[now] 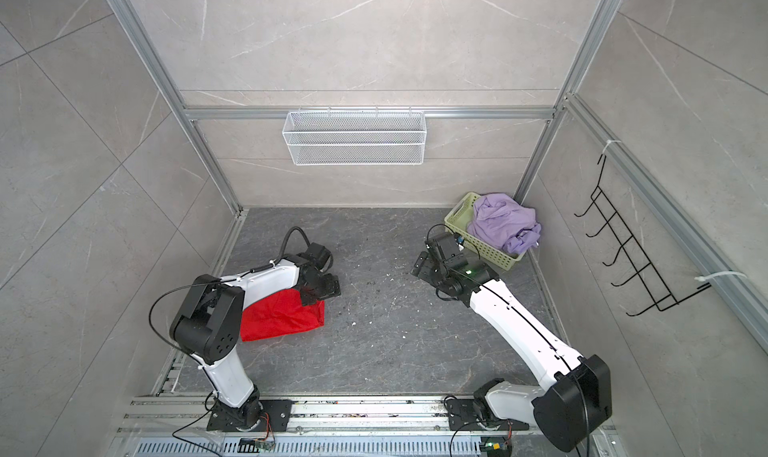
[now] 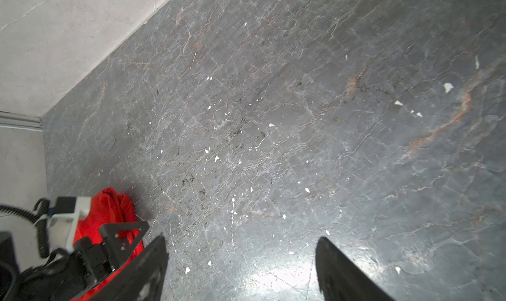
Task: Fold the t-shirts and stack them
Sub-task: 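Carry the red bundle toward the robot with the left gripper and set it down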
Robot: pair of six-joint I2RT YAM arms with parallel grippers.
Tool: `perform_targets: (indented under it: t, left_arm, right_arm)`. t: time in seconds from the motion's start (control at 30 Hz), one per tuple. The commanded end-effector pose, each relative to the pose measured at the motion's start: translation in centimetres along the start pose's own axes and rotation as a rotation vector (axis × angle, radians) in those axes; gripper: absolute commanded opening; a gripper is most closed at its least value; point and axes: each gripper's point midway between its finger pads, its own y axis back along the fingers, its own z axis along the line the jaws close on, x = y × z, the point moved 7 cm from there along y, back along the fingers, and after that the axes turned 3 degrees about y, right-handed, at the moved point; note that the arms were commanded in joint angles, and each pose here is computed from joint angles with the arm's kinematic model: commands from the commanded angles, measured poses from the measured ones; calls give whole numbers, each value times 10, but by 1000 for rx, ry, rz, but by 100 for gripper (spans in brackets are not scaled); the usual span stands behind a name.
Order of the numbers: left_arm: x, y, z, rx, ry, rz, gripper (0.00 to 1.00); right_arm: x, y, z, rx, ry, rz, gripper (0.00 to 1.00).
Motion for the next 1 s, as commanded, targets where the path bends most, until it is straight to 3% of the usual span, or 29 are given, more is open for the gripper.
perform_targets:
  t: [0.0, 0.23, 0.5, 0.67, 0.77, 0.87, 0.97]
  left_arm:
    - [13, -6, 54, -110, 135, 69, 83]
    - [26, 11, 127, -106, 339, 51, 84]
    - [32, 36, 137, -114, 362, 3, 83]
    - [-3, 85, 110, 58, 296, -159, 83]
    - [-32, 116, 99, 77, 235, -234, 84]
    - [-52, 121, 103, 21, 218, -245, 85]
    - [-68, 108, 119, 30, 281, -228, 85]
  right_arm:
    - [-7, 2, 3, 29, 24, -15, 85]
    - [-12, -9, 13, 5, 31, -5, 85]
    - [-11, -21, 20, -2, 41, 28, 85]
    - [-11, -24, 22, -11, 42, 38, 85]
    - [-11, -24, 23, -19, 35, 39, 85]
    - [-10, -25, 23, -24, 24, 41, 85]
    - [-7, -24, 20, -23, 11, 39, 85]
